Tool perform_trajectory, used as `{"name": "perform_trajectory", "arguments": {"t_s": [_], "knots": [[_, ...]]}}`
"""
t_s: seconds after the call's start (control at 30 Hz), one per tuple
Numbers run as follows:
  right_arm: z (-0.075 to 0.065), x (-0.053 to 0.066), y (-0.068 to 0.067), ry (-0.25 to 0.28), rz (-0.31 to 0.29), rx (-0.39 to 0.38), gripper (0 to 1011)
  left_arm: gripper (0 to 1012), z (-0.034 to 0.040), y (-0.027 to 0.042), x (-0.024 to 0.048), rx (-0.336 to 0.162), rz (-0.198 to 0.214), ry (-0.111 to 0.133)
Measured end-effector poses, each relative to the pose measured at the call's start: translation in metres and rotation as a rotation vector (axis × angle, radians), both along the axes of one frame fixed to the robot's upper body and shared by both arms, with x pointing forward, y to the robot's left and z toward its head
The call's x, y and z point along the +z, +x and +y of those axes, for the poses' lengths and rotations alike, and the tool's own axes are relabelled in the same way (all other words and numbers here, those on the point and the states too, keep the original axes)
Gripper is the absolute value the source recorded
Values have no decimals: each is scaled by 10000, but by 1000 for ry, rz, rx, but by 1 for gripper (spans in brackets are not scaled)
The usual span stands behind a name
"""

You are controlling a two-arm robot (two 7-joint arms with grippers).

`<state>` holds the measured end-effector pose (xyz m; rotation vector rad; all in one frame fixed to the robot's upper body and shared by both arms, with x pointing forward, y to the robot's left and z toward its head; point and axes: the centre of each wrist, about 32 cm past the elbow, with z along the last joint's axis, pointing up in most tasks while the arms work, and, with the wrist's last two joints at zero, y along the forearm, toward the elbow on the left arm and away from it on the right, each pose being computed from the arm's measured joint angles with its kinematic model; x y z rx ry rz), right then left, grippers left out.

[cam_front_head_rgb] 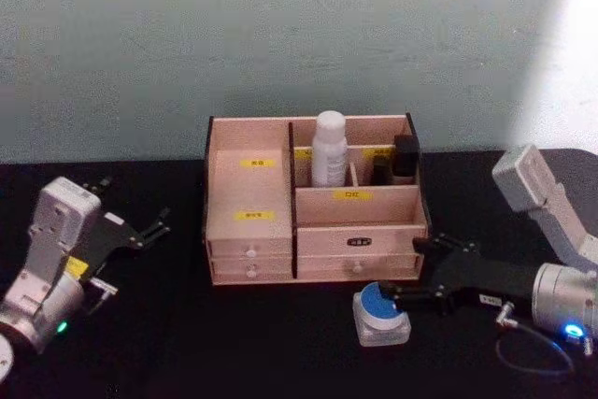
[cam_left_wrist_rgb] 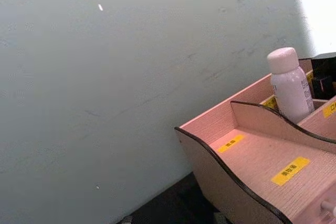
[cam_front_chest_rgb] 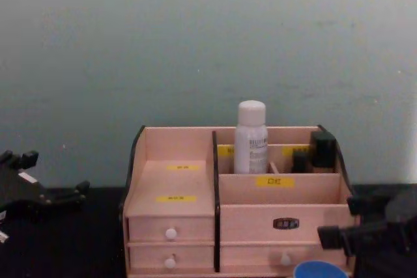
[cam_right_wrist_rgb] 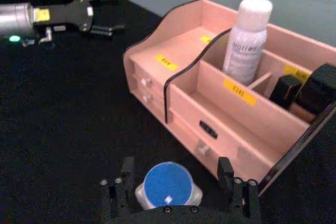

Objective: Pick up the facial cleanser and watermelon frost from the table and place them into the tiered storage box.

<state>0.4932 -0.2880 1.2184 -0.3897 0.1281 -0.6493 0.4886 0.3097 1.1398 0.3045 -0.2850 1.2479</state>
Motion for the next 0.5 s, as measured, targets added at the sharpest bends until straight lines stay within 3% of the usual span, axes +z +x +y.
{"name": "perform_trajectory", "arguments": {"t_s": [0.5], "knots": [[51,-150,-62,-36,68,8,1002,1002,0,0,0,0,0,0]]}}
